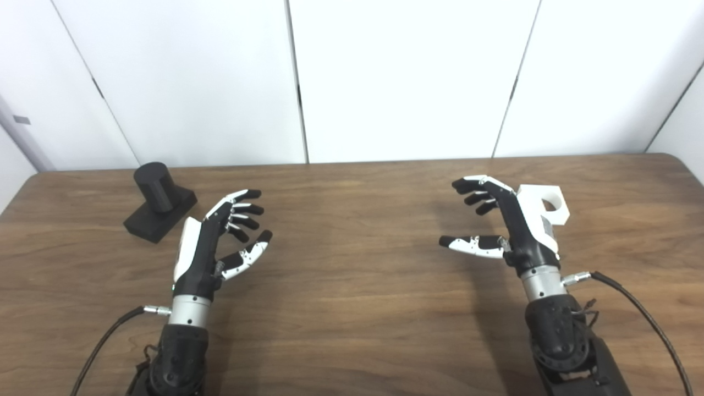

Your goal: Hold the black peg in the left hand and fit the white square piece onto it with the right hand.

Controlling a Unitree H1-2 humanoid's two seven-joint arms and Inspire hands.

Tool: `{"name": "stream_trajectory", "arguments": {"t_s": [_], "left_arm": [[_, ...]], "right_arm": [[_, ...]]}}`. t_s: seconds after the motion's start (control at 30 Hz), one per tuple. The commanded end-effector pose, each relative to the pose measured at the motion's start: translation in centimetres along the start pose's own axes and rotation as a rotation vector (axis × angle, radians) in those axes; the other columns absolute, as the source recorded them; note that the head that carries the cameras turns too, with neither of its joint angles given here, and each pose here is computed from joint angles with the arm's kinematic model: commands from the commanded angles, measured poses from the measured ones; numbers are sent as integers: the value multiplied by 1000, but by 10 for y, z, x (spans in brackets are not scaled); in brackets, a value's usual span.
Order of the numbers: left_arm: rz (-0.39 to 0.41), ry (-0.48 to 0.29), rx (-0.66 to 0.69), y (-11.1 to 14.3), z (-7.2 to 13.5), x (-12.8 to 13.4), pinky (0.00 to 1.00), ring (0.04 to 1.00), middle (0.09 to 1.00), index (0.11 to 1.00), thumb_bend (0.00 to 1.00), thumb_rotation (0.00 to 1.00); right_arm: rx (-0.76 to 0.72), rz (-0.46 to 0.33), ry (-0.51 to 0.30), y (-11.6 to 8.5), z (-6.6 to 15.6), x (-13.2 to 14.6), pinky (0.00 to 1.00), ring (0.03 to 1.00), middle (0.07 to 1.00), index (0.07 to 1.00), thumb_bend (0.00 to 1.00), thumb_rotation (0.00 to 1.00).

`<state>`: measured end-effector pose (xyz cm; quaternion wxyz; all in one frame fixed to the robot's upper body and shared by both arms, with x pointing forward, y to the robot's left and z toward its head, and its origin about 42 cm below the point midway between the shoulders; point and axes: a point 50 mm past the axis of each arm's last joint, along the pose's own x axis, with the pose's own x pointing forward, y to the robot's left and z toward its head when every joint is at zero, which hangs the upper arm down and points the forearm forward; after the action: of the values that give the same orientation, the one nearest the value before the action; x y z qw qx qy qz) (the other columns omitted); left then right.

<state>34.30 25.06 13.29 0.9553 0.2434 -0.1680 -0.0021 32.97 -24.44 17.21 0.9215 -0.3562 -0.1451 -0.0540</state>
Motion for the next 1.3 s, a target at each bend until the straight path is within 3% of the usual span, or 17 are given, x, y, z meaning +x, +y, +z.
{"name": "stream_trajectory", "arguments": {"t_s": [0.0,0.83,0.97,1.1,1.27], "left_arm": [[36,-89,-3,8,15,13,437,576,665,753,511,0],[32,-86,-7,6,13,13,449,589,667,698,508,0],[25,-80,6,-2,16,15,461,592,668,696,513,3],[15,-62,-7,-13,18,15,491,608,681,704,520,82],[13,-43,-30,-24,23,17,479,607,685,705,542,66]], "right_arm": [[-1,-41,-68,-8,12,13,537,635,685,676,648,0],[-1,-36,-71,-8,11,13,541,639,688,677,653,0],[-5,-16,-57,-14,6,12,550,655,703,689,639,4],[-6,-21,-57,-23,1,13,547,653,701,689,652,0],[15,-23,-47,-29,-3,14,561,656,703,692,665,0]]}}
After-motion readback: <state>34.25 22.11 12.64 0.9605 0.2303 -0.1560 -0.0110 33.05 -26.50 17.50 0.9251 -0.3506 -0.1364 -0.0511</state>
